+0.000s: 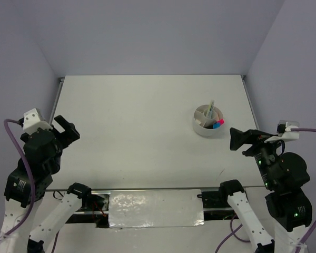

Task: Sort the stationery into containers
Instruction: Reset both arms

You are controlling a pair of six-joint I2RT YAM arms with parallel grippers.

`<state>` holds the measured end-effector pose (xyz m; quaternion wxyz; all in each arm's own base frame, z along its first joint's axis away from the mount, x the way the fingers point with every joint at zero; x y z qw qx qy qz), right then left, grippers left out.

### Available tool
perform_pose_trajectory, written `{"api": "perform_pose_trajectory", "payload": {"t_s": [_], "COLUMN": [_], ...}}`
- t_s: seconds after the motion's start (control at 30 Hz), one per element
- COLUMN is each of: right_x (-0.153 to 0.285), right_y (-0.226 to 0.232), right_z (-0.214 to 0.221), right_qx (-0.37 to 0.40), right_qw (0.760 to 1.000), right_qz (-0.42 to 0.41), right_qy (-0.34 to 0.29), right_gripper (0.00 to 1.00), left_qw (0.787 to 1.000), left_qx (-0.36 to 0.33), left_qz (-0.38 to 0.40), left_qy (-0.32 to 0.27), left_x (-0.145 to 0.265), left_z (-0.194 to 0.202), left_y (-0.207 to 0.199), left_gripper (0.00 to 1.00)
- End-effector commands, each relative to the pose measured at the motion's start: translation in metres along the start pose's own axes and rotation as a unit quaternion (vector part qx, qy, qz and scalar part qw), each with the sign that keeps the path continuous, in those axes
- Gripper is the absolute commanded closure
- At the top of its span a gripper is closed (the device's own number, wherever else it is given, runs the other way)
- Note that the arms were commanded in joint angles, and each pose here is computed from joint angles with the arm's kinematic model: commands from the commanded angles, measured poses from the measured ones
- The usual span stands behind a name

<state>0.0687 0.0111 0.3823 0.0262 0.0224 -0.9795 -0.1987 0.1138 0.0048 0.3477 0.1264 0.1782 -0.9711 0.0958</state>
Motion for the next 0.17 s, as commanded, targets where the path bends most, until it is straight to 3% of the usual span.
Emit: {"api": "perform_pose_trajectory", "payload": {"t_s": [0.0,0.13], "right_x": [0.0025,0.0008], "right_y": [-0.0050,-0.0023], "right_z": [0.0008,-0.0012], "right_qx": [0.016,0.015], "right_qw": [1.000,1.000], "right_qz": [0.012,0.006], "right_qy": [-0.002,0.002], "right_gripper": [0.00,0.00], "left_qw": [1.000,1.000], "left_qx": [-0.017,-0.020], "left_qz": [-0.006,-0.007], "left_qy": [0.005,0.009], "left_x": [-0.0017,-0.0029], "left_z": [0.0057,0.0060], "left_y": [0.0030,0.0021], "left_gripper": [0.01,0.01]}}
Point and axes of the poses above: each gripper's point midway between its finger pads, its own x axis back along the fingers, its own y axis along the line the jaws close on, z = x × y, the point moved 8 cm from there along x, back along the fingers, and after that the axes turned 8 degrees about -x, right-handed, at the moved point
